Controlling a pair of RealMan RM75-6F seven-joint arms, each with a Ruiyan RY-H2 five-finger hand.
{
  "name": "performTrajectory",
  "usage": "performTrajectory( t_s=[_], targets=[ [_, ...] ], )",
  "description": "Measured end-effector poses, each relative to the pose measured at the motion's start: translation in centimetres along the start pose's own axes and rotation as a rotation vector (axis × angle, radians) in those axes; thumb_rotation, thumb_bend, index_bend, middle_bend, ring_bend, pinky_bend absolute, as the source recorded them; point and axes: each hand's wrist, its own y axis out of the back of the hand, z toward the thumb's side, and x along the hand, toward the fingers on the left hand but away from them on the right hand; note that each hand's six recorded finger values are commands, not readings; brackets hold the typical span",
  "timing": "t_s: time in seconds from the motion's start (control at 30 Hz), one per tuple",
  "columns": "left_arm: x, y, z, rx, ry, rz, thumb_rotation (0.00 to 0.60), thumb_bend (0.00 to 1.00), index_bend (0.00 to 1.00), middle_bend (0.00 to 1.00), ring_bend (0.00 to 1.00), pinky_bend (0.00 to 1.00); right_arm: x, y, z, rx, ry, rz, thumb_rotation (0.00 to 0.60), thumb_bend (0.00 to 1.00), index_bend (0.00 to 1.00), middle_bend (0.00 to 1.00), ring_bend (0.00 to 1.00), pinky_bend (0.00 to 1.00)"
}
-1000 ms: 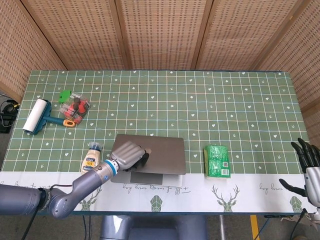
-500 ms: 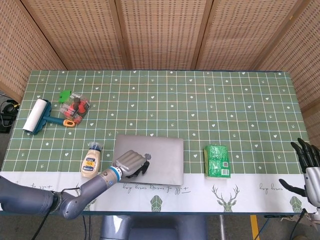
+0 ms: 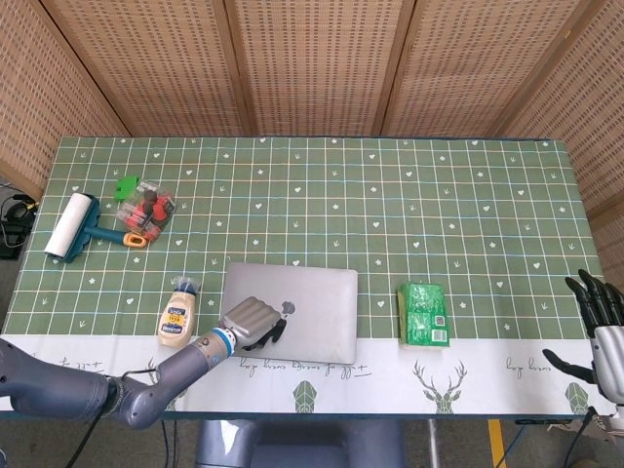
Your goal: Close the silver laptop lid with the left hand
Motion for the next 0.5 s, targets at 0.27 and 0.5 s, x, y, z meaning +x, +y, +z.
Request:
performTrajectory(
  t_s=[0.27, 0.5],
  targets=[
    [-0.05, -0.49, -0.17, -0.005, 0.006, -0.003, 0.600, 1.00, 0.49, 0.42, 0.38, 0.40, 0.10, -0.09, 0.19, 0.001, 0.005, 0.004, 0.600, 0.02, 0.00, 0.00, 0.00, 0.00],
    [-0.62, 0.22, -0.27, -0.028, 0.007, 0.041, 0.600, 0.74, 0.30, 0.17, 0.17, 0.22, 0.16, -0.11, 0.35, 0.002, 0.010, 0.005, 0.600, 0.02, 0.00, 0.00, 0.00, 0.00]
  ],
)
